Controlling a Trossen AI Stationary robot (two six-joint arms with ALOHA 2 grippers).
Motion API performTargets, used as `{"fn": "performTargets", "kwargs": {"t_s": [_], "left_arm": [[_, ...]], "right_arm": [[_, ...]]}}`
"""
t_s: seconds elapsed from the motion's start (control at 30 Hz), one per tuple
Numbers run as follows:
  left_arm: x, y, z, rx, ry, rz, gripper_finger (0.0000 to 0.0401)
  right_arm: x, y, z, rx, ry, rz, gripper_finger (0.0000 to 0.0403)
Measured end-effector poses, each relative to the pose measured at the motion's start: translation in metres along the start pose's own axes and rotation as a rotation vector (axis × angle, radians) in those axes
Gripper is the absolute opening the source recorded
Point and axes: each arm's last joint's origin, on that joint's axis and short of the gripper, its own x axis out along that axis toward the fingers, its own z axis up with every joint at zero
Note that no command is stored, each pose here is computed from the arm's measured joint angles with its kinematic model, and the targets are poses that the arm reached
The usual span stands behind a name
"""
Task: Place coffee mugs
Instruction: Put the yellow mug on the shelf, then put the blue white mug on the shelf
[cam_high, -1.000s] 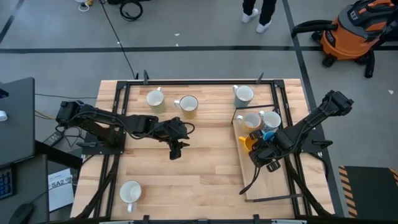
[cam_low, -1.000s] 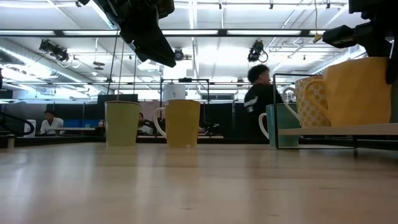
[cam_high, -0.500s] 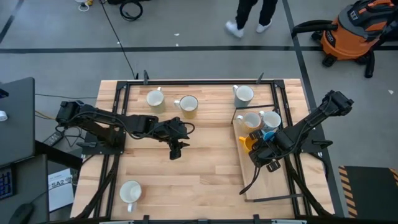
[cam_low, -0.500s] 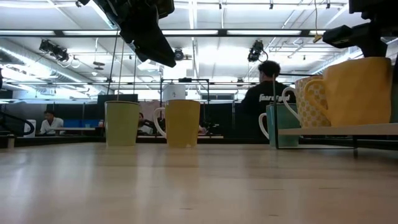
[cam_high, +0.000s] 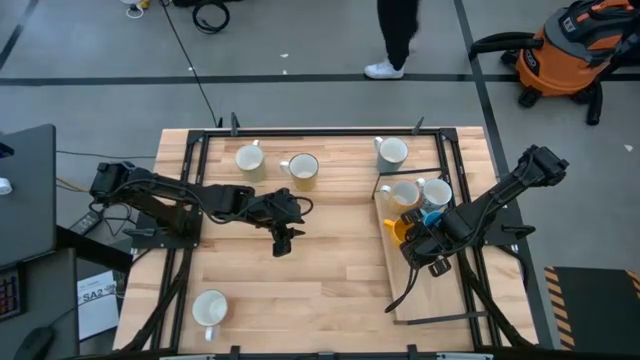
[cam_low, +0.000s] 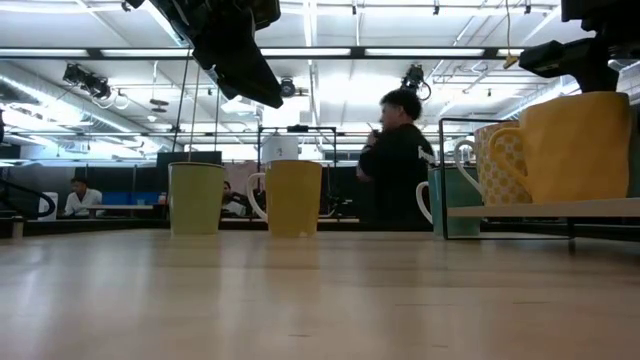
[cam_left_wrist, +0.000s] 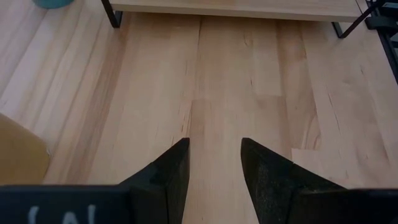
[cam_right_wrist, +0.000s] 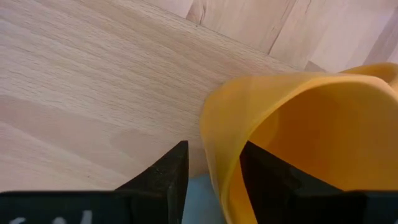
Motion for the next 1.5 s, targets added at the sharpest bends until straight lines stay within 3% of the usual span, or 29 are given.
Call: {"fn": "performTargets", "kwargs": {"t_s": [0.37,0.93,1.23,1.5], "left_arm": [[0.0,0.0,0.0,0.0,0.0,0.0,0.0151],[0.0,0.0,0.0,0.0,0.0,0.0,0.0151],[0.0,0.0,0.0,0.001,0.0,0.0,0.0151],[0.0,0.0,0.0,0.001,0.0,-0.001,0.0151]], "right_arm": [[-0.01,-0.001,0.005,0.006,-0.034,0.004,0.0149],[-0.086,-0.019,0.021,0.054,-0.179,-0.025,0.0149],[-0.126,-0.056,0.027,0.163,-0.319,-0.141,0.015],[-0.133,-0.11,0.017,0.305,-0.297,-0.255,0.015]]}}
